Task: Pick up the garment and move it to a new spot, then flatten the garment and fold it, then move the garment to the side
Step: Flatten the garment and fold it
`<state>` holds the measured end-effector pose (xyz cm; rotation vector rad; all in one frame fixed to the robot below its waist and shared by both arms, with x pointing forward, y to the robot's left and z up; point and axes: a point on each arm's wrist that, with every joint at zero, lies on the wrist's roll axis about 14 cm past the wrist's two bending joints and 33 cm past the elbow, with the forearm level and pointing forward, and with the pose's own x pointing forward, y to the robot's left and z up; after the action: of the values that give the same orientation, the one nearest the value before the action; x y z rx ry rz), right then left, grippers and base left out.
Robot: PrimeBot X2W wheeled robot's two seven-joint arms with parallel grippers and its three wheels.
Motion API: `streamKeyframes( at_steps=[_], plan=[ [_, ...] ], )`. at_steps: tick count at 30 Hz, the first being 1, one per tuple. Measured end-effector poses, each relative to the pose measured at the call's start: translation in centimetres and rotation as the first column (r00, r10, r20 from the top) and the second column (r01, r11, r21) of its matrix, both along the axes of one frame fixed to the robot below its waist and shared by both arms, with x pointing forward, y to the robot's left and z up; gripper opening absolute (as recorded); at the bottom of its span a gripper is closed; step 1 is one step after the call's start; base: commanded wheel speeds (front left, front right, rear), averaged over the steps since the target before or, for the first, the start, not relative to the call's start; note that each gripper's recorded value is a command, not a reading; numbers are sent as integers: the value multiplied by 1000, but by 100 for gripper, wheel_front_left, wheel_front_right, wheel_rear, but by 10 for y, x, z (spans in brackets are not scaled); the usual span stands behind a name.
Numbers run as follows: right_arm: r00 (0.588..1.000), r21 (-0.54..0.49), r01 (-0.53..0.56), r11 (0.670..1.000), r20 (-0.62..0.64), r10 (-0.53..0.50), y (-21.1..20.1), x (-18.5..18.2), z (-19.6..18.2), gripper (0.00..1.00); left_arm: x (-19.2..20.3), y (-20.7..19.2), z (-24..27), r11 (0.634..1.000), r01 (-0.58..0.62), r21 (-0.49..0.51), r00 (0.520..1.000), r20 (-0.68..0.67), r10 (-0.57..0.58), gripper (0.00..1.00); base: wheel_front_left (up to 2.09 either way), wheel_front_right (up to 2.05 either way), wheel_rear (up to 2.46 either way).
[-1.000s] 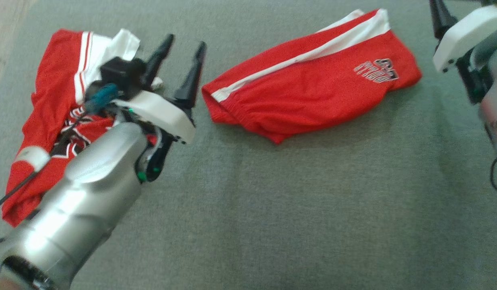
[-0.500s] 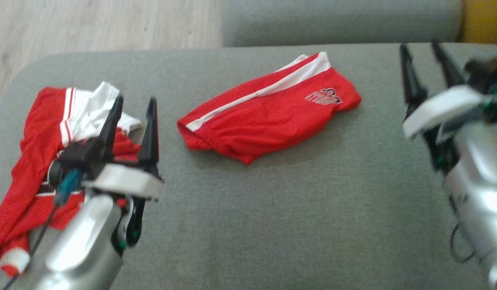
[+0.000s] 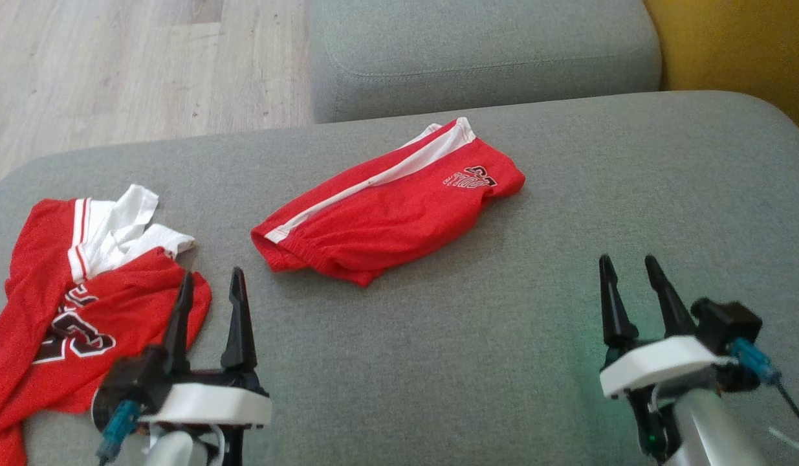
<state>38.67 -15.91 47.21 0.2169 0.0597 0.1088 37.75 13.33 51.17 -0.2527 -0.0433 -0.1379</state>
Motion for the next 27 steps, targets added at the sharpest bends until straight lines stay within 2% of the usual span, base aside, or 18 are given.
streamKeyframes(
  at_steps=[4,11,16,21,22,27],
  plan=[
    [1000,-1,4,1000,-11,-4,1,-8,-6,100,-3,1,-8,1000,-9,-11,1000,-16,9,100,0,0,0],
    [999,-3,-34,999,-15,34,15,7,-8,100,2,-3,-20,1000,20,1,999,-35,-20,100,0,0,0],
    [998,-10,-65,998,-18,64,26,55,2,100,18,7,-21,1000,2,-2,999,-34,-2,100,0,0,0],
    [993,3,-82,997,-79,82,39,109,2,100,25,19,-30,1000,-24,7,998,-58,24,100,0,0,0],
    [993,3,-82,997,-79,82,39,109,2,100,25,19,-30,1000,-24,7,998,-58,24,100,0,0,0],
    [965,86,-40,995,-256,61,45,147,-34,100,28,37,-37,997,-69,17,994,-78,70,100,0,0,0]
  ],
)
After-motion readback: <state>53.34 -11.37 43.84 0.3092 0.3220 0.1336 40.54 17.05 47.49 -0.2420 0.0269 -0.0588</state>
